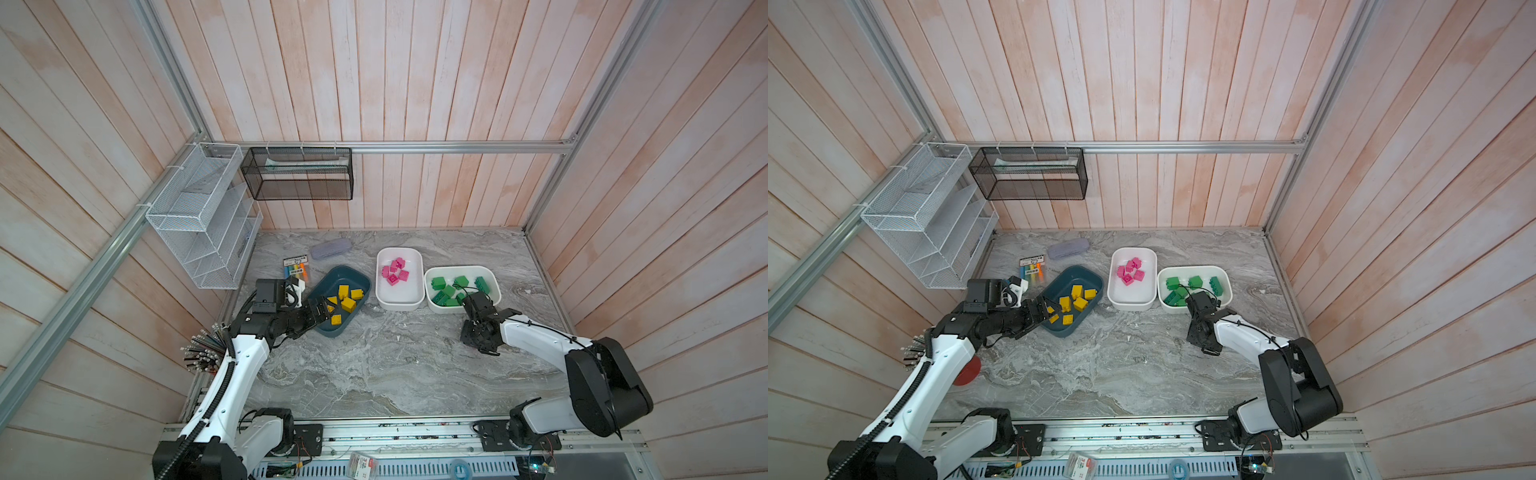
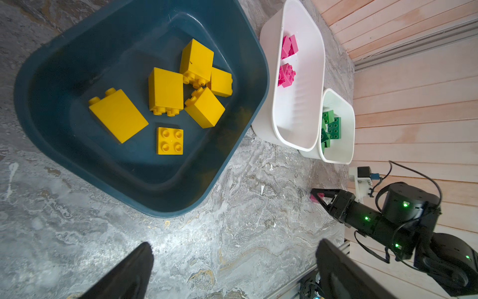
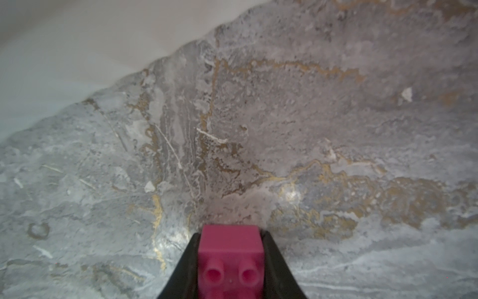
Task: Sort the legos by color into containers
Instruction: 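Carry the pink brick into the smaller white tub and open right gripper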
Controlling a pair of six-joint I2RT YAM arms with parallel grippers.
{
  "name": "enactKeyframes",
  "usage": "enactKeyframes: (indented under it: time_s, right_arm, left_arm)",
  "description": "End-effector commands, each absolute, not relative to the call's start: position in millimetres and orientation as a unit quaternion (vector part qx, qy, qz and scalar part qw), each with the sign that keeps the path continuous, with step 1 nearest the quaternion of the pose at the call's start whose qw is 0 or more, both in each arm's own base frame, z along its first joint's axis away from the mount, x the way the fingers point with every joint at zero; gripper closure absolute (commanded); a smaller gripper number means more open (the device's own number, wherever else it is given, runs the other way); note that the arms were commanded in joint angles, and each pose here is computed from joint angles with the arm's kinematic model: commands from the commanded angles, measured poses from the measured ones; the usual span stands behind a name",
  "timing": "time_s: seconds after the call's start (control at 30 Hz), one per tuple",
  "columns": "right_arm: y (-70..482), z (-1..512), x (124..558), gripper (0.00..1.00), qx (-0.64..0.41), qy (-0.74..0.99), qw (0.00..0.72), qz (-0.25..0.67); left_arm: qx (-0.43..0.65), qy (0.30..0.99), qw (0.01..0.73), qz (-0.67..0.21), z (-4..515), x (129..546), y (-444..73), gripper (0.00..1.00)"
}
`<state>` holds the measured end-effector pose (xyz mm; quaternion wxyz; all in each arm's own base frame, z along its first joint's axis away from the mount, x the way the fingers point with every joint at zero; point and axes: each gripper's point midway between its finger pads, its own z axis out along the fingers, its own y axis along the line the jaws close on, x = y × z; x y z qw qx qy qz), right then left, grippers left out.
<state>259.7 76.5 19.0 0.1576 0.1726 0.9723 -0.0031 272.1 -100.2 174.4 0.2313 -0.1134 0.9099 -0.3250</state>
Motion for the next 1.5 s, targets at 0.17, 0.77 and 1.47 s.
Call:
enactKeyframes:
  time_s: [0.17,0.77,1.47]
  right_arm:
    - [94.3,63.4,268.2,0.77,0.116,0.977,0.171,0.044]
    - [277.9,147.5,403.8,0.77,-0.029,0.939,0.278,0.202]
    - [292.4,62.1,452.6,0.43,-0.067,0.962,0.244,0.104]
  left_arm:
    - [-0.102,0.910,0.240,-0.322,181.7,273.4,-100.2,0.00]
    - [-0.091,0.909,0.272,-0.303,205.3,295.8,-93.1,0.00]
    - [-0.112,0.903,0.270,-0.315,192.0,277.5,-92.8,0.00]
